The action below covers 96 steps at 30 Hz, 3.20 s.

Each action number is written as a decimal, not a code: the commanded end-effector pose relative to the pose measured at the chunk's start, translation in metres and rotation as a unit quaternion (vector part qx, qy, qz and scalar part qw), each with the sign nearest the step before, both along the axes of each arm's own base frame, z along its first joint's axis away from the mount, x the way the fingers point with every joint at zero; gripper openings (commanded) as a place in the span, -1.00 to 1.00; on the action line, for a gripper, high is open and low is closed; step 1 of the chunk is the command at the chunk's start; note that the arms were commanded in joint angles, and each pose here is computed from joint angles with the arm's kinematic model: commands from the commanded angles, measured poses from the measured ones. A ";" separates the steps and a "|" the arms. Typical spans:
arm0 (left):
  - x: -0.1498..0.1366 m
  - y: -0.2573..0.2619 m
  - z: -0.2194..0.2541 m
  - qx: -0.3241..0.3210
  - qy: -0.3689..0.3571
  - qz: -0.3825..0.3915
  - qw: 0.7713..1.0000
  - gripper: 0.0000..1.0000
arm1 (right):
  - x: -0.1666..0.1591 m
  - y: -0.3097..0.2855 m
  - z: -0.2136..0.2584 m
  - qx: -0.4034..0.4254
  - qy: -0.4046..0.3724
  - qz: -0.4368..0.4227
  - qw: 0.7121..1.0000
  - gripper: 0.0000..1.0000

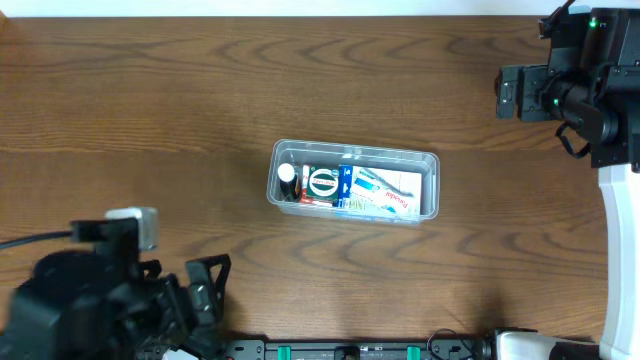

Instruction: Pack container

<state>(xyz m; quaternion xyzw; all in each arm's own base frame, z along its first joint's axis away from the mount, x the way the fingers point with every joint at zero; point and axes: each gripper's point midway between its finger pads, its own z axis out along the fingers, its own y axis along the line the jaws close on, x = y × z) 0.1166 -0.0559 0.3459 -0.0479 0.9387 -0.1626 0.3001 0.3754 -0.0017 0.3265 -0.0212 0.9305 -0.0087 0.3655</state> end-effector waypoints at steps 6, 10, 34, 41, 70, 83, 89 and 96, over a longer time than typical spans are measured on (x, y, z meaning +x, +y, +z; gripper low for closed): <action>0.043 0.023 -0.029 0.031 -0.073 0.090 0.993 0.96 | 0.000 -0.003 0.000 0.003 0.001 -0.010 1.000 0.99; 0.064 0.031 -0.041 0.009 -0.142 0.132 0.981 0.96 | 0.000 -0.003 0.000 0.003 0.001 -0.010 1.000 0.99; 0.116 0.083 -0.125 -0.034 -0.402 0.288 0.869 0.96 | 0.000 -0.003 0.000 0.003 0.001 -0.010 1.000 0.98; 0.125 0.089 -0.151 -0.039 -0.427 0.302 0.851 0.96 | 0.000 -0.003 0.000 0.003 0.001 -0.010 1.000 0.98; 0.121 0.099 -0.208 0.050 -0.358 0.302 0.882 0.96 | 0.000 -0.003 0.000 0.003 0.001 -0.010 1.000 0.98; 0.121 0.099 -0.208 0.050 -0.358 0.302 0.882 0.96 | 0.000 -0.003 0.000 0.003 0.001 -0.010 1.000 0.98; 0.121 0.099 -0.208 0.050 -0.358 0.302 0.882 0.96 | 0.000 -0.003 0.000 0.003 0.001 -0.010 1.000 0.98; 0.121 0.099 -0.208 0.050 -0.358 0.301 0.882 0.96 | -0.005 0.013 0.007 0.003 -0.010 0.011 1.000 0.98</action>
